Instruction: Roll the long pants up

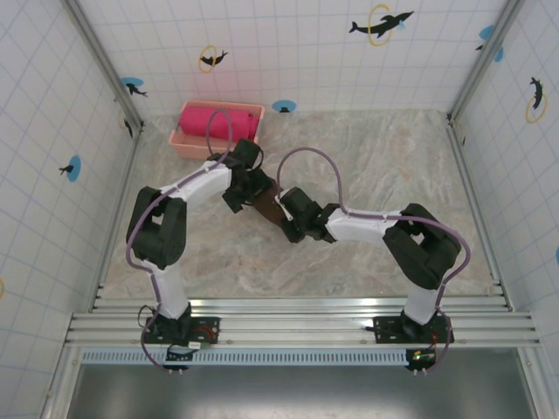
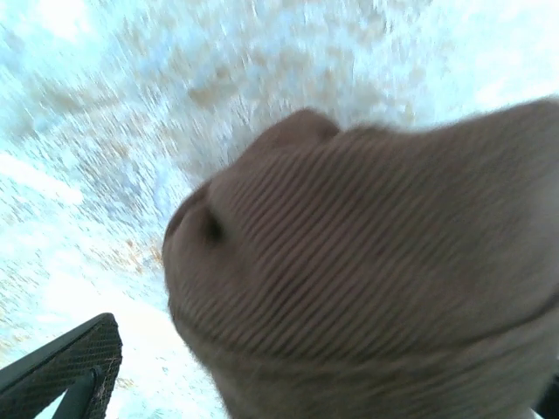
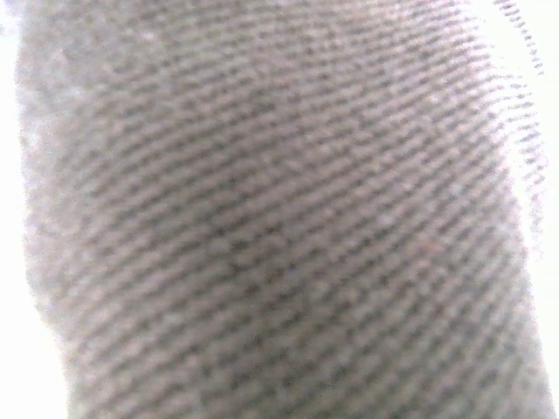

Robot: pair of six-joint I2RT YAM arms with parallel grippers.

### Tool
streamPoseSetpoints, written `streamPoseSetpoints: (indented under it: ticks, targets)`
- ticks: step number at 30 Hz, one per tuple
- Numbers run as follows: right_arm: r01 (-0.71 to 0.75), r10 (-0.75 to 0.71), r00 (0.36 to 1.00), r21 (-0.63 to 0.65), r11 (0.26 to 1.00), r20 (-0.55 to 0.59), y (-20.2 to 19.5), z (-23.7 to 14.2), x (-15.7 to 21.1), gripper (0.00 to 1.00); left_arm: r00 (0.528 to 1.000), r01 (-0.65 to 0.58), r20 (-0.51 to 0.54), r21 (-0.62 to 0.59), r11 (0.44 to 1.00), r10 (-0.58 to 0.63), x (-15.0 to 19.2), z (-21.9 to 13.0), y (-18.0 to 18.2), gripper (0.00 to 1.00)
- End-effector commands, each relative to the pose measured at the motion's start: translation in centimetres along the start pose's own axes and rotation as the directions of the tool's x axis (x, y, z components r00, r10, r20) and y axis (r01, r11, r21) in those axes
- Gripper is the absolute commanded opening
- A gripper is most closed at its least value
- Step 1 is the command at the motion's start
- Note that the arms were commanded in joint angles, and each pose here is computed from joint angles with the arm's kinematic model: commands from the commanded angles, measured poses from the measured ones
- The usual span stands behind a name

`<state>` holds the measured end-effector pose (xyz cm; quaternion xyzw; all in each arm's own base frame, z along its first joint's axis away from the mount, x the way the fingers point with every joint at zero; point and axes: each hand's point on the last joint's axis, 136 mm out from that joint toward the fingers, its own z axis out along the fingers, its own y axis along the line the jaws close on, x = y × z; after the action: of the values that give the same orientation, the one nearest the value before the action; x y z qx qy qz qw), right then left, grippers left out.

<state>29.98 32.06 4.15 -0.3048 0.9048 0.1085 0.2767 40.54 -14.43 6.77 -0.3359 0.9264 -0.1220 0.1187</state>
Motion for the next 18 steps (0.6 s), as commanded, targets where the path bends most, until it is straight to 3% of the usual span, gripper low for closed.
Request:
streamPoseSetpoints:
  ticks: [1,8,18]
  targets:
    - [0.019,-0.007,0.962,0.042,0.999,-0.272,-1.5,0.9,7.7,0.00,0.994,0.021,0.108,-0.009,1.000,-0.020,-4.2,-2.8,1.0,0.98]
    - [0.026,-0.016,0.966,0.033,0.999,-0.258,-1.4,0.7,6.7,0.00,0.990,0.130,0.046,0.119,0.984,-0.137,-3.2,-3.0,-1.0,0.98]
    - [0.020,-0.013,0.967,0.025,0.999,-0.255,-1.1,1.1,6.2,0.00,0.983,0.181,0.024,0.102,0.978,-0.185,0.3,-4.1,-0.1,0.98]
